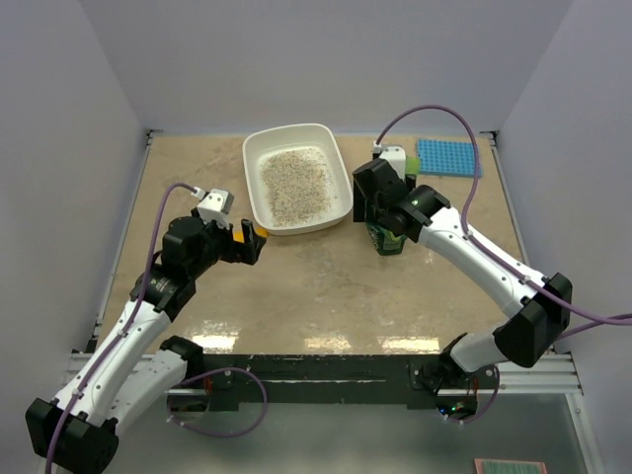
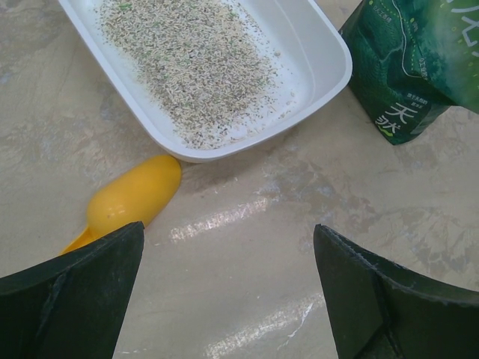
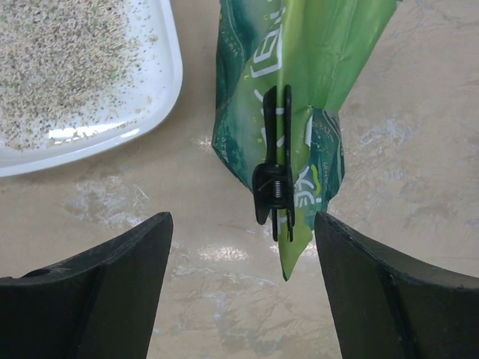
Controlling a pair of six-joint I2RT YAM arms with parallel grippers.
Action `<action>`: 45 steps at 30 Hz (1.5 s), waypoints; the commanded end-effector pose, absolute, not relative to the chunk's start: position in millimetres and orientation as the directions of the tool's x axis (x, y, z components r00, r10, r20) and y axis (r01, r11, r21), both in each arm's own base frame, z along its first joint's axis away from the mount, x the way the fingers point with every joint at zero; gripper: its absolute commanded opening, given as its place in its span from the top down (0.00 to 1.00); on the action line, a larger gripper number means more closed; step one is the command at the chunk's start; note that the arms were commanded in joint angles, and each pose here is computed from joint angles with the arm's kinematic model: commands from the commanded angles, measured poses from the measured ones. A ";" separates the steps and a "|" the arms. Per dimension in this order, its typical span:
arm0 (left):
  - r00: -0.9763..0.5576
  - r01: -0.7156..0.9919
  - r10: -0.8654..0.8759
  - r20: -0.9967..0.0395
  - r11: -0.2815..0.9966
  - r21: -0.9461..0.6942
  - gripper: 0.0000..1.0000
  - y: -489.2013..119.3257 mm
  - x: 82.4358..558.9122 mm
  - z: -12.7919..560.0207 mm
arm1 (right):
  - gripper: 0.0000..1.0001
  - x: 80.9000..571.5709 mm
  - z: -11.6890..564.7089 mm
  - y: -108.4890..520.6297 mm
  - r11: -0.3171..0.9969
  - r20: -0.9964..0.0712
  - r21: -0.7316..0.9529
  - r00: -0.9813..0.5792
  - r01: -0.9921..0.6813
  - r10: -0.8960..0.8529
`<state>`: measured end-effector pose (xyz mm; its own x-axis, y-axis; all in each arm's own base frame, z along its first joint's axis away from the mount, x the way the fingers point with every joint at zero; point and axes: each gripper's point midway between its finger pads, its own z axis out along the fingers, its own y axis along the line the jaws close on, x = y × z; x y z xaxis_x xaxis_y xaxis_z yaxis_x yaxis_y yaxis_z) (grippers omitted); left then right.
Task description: Fill the litter box with clean litter
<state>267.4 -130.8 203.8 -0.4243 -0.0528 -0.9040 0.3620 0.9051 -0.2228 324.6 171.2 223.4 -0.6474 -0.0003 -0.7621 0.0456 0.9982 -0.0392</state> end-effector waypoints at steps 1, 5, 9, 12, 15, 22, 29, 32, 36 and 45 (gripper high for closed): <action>-0.406 0.373 -0.078 -0.910 0.895 -0.243 0.00 -133.2 266.9 213.1 | 0.23 328.4 233.5 157.6 0.989 -0.800 -0.034 -0.598 0.141 0.058; -0.403 0.371 -0.079 -0.912 0.897 -0.242 0.00 -132.6 266.9 214.0 | 0.30 330.6 229.4 155.4 0.987 -0.799 -0.056 -0.599 0.154 0.048; -0.403 0.366 -0.079 -0.912 0.899 -0.240 0.00 -131.6 267.3 213.6 | 0.41 332.0 223.3 152.8 0.983 -0.796 -0.081 -0.604 0.167 0.038; -0.405 0.364 -0.077 -0.911 0.900 -0.238 0.00 -131.4 267.7 212.7 | 0.44 333.4 222.3 151.8 0.981 -0.799 -0.088 -0.600 0.173 0.034; -0.408 0.364 -0.076 -0.910 0.901 -0.238 0.00 -131.5 268.0 211.9 | 0.47 334.4 218.8 148.6 0.977 -0.798 -0.115 -0.603 0.182 0.018; -0.407 0.360 -0.076 -0.910 0.902 -0.237 0.00 -130.9 268.7 211.7 | 0.58 338.6 214.5 147.1 0.970 -0.797 -0.143 -0.604 0.196 0.004; -0.412 0.361 -0.073 -0.908 0.902 -0.236 0.00 -131.3 269.1 210.4 | 1.00 341.0 219.5 137.6 0.952 -0.811 -0.185 -0.586 0.243 -0.008; -0.413 0.361 -0.072 -0.908 0.902 -0.236 0.00 -131.7 269.4 209.9 | 1.00 340.4 233.2 133.2 0.950 -0.828 -0.171 -0.561 0.261 0.005; -0.416 0.362 -0.071 -0.906 0.902 -0.237 0.00 -132.1 269.6 209.0 | 1.00 335.4 260.1 127.7 0.955 -0.850 -0.140 -0.526 0.262 0.019; -0.415 0.364 -0.071 -0.907 0.901 -0.237 0.00 -132.3 269.6 209.8 | 1.00 305.0 299.4 108.0 0.964 -0.868 -0.058 -0.490 0.258 0.079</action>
<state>267.4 -131.5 202.5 -0.4292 -0.0512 -0.9018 0.3636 0.9041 -0.2244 320.0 127.8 261.9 -0.5586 0.0174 -0.8293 0.2044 0.9718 -0.1173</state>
